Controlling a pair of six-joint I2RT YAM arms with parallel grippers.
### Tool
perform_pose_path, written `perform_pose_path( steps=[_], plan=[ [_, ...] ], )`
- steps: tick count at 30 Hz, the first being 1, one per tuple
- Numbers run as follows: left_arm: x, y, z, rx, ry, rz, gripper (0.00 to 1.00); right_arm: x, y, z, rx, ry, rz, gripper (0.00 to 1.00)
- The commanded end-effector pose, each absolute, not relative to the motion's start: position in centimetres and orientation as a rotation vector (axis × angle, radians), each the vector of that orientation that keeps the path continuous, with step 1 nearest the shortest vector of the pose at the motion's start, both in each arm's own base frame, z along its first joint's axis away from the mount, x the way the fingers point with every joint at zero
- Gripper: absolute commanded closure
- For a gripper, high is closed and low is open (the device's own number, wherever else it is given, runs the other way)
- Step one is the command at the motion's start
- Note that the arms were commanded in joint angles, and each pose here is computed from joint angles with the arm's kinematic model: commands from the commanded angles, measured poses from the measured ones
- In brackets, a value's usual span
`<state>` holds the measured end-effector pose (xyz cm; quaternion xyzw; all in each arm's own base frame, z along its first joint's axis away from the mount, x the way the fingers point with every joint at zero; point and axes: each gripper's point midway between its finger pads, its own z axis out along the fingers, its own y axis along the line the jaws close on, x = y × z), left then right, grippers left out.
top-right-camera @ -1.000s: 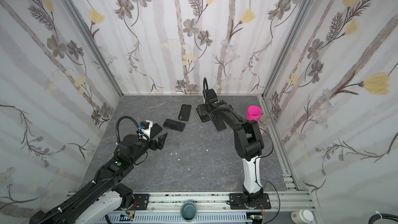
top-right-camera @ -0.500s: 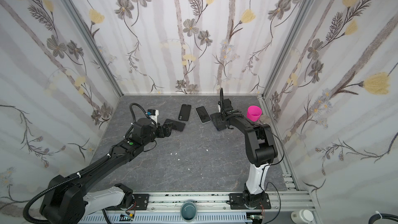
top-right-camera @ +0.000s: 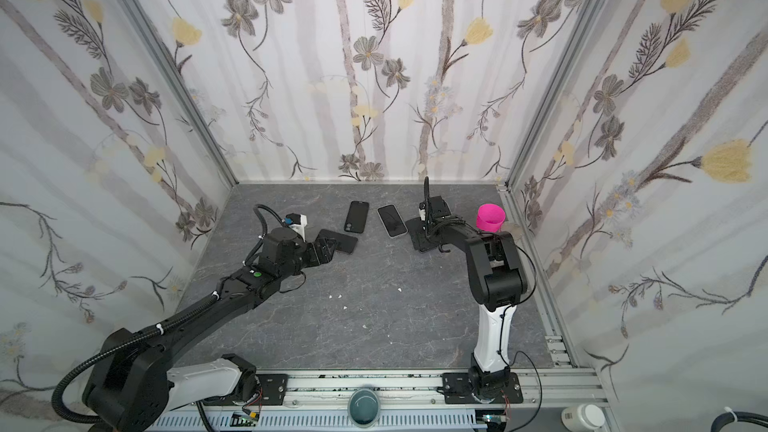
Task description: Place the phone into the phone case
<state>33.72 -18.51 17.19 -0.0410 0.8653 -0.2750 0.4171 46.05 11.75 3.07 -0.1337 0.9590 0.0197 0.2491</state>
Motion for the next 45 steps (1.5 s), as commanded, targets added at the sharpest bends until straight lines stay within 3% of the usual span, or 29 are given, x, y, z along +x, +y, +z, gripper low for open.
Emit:
perform_pose_path(
  steps=[1,19,26,34,45],
  plan=[
    [33.6,-18.3,17.3,-0.138,2.172,-0.701,0.1,46.5,12.5,3.1,-0.403,2.601,0.097,0.08],
    [33.3,-17.9,16.8,-0.132,2.186,-0.675,0.11,45.6,12.8,0.4,-0.449,2.697,0.13,0.25],
    [33.4,-17.9,16.6,-0.129,2.187,-0.669,0.11,45.4,12.6,0.5,-0.44,2.702,0.125,0.39],
    [33.6,-18.2,16.5,-0.12,2.191,-0.677,0.11,44.7,12.3,1.7,-0.433,2.682,0.121,0.5],
    [34.0,-19.0,17.2,-0.094,2.185,-0.712,0.11,43.2,11.9,5.5,-0.414,2.558,0.135,0.55]
  ],
)
